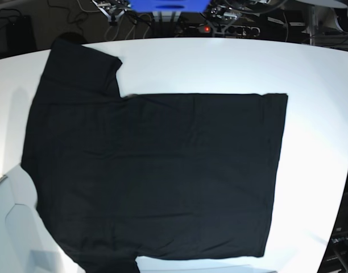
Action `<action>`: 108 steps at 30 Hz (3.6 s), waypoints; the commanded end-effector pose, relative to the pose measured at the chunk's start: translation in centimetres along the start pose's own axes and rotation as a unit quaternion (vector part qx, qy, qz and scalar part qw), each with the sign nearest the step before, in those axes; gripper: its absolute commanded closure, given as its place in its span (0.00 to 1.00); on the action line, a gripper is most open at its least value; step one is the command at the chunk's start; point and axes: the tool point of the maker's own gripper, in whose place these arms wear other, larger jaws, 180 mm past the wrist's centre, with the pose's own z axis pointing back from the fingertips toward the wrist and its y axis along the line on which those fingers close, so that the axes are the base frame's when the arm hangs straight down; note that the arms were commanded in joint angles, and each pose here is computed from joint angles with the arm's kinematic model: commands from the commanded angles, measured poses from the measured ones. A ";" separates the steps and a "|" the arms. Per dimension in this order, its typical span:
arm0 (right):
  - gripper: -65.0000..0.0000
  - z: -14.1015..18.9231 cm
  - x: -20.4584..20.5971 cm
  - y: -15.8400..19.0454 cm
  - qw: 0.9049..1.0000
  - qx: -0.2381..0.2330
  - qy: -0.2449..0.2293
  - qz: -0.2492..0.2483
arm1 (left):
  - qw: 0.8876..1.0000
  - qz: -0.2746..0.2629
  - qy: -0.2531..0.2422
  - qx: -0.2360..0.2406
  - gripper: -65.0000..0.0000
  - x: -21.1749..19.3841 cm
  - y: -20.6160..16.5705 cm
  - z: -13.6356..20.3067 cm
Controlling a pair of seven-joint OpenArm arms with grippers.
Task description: Fold the T-shirt properly
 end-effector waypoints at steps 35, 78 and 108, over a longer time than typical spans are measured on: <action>1.00 23.3 0.3 -3.8 0.961 -0.019 -0.273 0.044 | 0.959 0.005 -0.283 -0.021 1.00 1.7 7.4 22.6; 0.57 31.8 14.8 -8.3 0.876 -0.070 -0.475 0.047 | 0.818 0.190 -0.542 0.025 0.25 23.1 17.2 29.4; 0.57 30.9 15.1 -8.8 0.890 -0.075 -0.448 0.043 | 0.863 0.193 -0.467 -0.013 0.51 23.9 14.7 24.9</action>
